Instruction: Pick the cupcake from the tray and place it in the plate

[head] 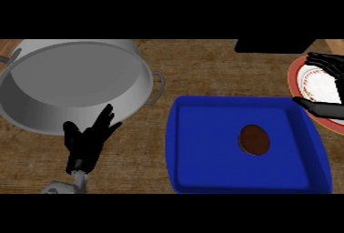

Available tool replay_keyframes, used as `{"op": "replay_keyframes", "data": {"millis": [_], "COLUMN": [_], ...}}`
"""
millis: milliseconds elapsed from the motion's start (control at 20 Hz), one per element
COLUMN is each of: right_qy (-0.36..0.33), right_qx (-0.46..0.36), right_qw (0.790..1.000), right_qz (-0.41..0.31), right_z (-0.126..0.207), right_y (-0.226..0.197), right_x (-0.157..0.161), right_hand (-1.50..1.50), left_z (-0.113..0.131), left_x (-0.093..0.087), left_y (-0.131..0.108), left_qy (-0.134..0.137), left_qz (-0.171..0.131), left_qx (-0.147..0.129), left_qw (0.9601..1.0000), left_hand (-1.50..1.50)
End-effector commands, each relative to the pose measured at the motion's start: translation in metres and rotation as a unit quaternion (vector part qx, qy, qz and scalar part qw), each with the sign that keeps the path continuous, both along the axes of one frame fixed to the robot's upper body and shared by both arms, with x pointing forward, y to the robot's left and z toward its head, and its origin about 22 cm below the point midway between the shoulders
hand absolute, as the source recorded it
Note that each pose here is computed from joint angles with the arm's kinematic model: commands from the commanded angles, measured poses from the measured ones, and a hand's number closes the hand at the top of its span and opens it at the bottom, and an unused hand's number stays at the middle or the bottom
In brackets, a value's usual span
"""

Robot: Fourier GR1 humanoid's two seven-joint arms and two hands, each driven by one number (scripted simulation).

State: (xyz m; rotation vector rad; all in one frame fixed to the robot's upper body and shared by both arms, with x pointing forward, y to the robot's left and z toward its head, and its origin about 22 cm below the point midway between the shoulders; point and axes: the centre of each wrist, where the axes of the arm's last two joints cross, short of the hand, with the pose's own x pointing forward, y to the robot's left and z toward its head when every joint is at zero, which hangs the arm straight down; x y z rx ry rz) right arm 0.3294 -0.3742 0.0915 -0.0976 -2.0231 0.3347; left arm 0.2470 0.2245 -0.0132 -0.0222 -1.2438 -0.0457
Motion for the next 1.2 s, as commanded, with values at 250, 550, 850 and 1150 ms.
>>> {"op": "replay_keyframes", "data": {"millis": [250, 550, 850, 1150], "right_qy": [0.037, 0.094, 0.106, 0.118], "right_qx": [-0.133, -0.307, -0.382, -0.401], "right_qw": [0.988, 0.938, 0.907, 0.898], "right_qz": [0.073, 0.131, 0.145, 0.136], "right_z": [0.009, 0.071, 0.049, 0.024], "right_y": [-0.044, -0.032, 0.02, 0.06], "right_x": [0.008, 0.026, 0.01, 0.003], "right_hand": [-1.5, -1.5, -1.5, -1.5], "left_z": [-0.018, -0.011, -0.016, -0.022], "left_x": [-0.004, -0.012, -0.016, -0.01], "left_y": [0.016, -0.001, 0.026, 0.014], "left_qy": [0.031, 0.021, 0.024, 0.029], "left_qz": [0.017, 0.012, 0.022, 0.028], "left_qx": [0.002, 0.007, 0.001, -0.003], "left_qw": [0.9994, 0.9997, 0.9995, 0.9992], "left_hand": [0.0, 0.0, 0.0, 0.0]}}
